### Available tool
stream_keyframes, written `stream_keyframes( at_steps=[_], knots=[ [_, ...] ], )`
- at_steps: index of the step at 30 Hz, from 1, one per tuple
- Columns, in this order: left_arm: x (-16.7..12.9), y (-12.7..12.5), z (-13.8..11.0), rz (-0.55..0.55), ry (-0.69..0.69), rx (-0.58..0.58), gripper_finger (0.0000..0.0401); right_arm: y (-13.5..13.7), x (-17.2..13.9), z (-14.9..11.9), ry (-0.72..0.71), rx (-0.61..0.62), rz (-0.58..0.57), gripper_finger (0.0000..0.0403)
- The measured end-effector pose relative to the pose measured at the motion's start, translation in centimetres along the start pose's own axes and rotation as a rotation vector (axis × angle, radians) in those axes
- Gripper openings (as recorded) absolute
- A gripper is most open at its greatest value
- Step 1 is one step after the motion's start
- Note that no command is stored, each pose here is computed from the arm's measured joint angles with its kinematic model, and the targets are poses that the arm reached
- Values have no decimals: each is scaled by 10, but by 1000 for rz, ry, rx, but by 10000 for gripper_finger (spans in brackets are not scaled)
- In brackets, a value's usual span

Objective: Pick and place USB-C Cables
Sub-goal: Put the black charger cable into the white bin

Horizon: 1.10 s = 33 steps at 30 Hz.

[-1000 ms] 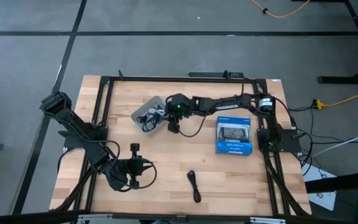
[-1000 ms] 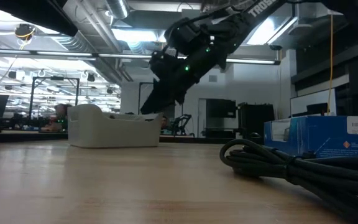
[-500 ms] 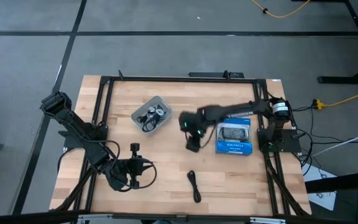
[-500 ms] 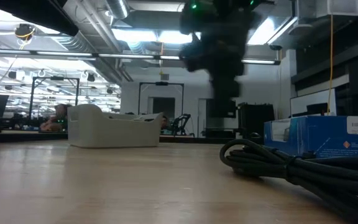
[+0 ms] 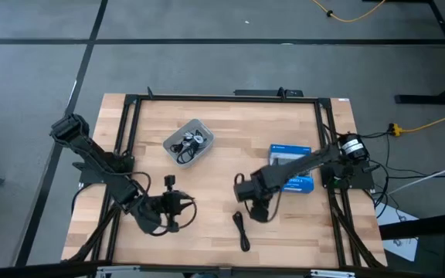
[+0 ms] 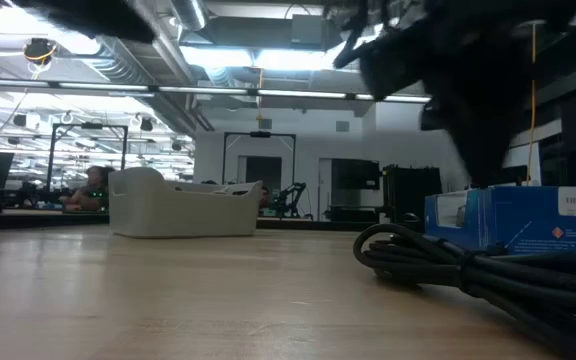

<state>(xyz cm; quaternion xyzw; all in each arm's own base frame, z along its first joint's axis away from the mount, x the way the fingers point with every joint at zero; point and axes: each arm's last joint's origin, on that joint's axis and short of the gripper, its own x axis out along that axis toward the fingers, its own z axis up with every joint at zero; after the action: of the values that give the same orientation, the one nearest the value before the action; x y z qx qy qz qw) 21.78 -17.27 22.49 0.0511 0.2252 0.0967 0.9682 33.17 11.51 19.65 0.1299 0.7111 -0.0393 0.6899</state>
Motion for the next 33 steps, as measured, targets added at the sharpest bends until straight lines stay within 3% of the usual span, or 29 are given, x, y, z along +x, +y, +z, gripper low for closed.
stream_keyframes(
  at_steps=[4, 9, 12, 21, 24, 29, 33],
  knots=[
    [19, 5, 17, -92, -66, -82, 45, 19, 3, -16, 1, -64, -55, 106],
    [52, 9, 28, -218, -155, 13, 45, 35, 4, -31, -76, -111, -182, 106],
    [61, 13, 27, -215, -162, 49, 45, 42, -3, -42, -146, -160, -246, 106],
    [68, 18, 38, -195, -250, -38, 44, 43, -64, -76, -486, -260, -400, 106],
    [89, 20, 35, -228, -270, -47, 38, 44, -80, -94, -559, -246, -397, 106],
    [128, 6, 73, -405, -350, 62, 24, 47, -100, -121, -646, -210, -324, 106],
    [164, -13, 87, -472, -218, 221, 16, 53, -109, -141, -687, -229, -281, 106]
  ],
)
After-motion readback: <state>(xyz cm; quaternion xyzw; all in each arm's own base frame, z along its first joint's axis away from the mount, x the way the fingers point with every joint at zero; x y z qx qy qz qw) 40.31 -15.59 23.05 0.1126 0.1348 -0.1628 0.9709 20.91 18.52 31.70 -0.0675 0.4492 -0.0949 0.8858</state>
